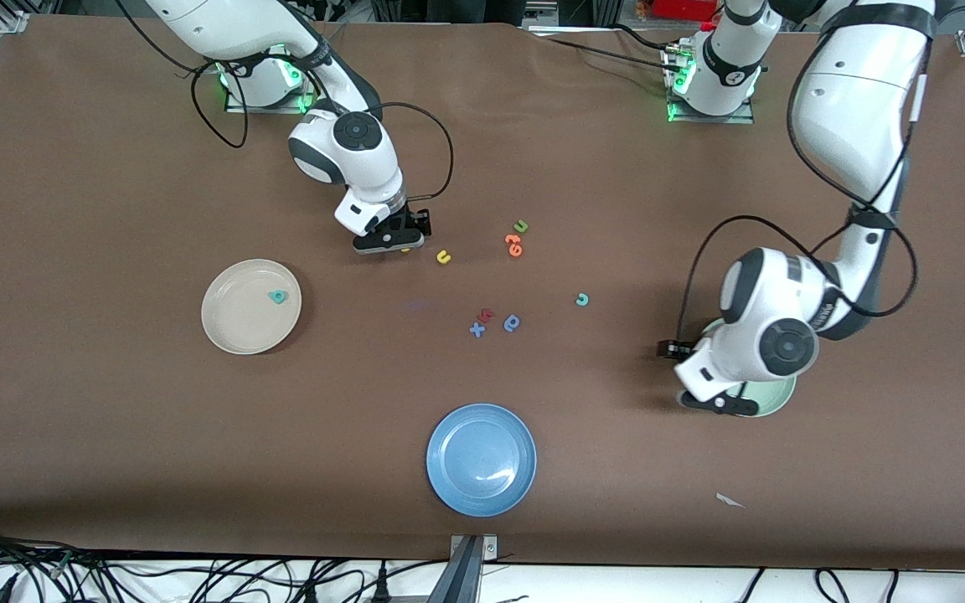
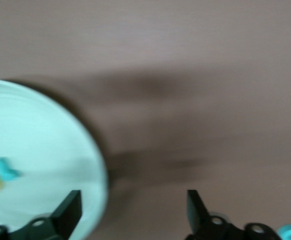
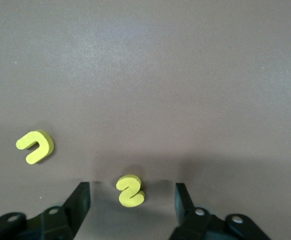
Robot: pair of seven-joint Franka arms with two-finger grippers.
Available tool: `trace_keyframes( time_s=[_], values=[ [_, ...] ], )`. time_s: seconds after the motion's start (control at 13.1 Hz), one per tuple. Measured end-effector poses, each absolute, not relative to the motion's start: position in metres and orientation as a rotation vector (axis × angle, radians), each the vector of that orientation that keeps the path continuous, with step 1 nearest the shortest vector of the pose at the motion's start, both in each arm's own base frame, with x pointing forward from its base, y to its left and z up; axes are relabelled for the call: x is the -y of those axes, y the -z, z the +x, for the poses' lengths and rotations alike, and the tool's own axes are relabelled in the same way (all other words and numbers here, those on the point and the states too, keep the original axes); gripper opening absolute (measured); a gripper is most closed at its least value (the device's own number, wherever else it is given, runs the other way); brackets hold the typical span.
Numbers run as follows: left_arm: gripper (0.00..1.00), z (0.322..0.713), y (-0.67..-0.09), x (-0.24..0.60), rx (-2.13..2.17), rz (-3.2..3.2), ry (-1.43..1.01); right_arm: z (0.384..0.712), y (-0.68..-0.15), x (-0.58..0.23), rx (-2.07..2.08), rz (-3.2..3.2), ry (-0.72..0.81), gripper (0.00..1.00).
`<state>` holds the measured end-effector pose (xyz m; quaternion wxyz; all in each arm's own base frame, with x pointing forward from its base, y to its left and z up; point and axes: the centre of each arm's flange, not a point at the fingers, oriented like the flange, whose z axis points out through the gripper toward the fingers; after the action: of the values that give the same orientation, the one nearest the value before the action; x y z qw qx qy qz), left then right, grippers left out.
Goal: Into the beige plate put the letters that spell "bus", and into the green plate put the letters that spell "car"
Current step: 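Grasp the yellow 2 with the right gripper while the left gripper descends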
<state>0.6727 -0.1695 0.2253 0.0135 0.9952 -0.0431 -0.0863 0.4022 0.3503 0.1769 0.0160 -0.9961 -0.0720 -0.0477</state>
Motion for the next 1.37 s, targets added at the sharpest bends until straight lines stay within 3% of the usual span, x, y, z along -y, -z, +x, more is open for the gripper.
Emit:
trace_keyframes(
  time_s=[0.61, 0.76, 0.84, 0.99, 1.29, 1.37],
  values=[
    [1.00, 0.575, -0.200, 0.271, -0.133, 3.069, 0.162, 0.401, -0.174, -0.350, 0.209, -3.098, 0.140, 0.55],
    [0.97, 0.557, -0.198, 0.287, -0.164, 3.071, 0.151, 0.401, -0.174, -0.350, 0.202, -3.098, 0.140, 0.42],
    [0.97, 0.549, -0.197, 0.295, -0.179, 3.073, 0.137, 0.402, -0.174, -0.350, 0.200, -3.098, 0.140, 0.42],
    [0.95, 0.537, -0.191, 0.306, -0.203, 3.111, 0.100, 0.403, -0.175, -0.350, 0.194, -3.097, 0.145, 0.22],
    [0.87, 0.527, -0.184, 0.313, -0.244, 3.153, 0.072, 0.408, -0.178, -0.350, 0.185, -3.093, 0.162, 0.22],
    [0.80, 0.526, -0.183, 0.314, -0.249, 3.153, 0.073, 0.414, -0.183, -0.348, 0.182, -3.093, 0.184, 0.22]
  ],
)
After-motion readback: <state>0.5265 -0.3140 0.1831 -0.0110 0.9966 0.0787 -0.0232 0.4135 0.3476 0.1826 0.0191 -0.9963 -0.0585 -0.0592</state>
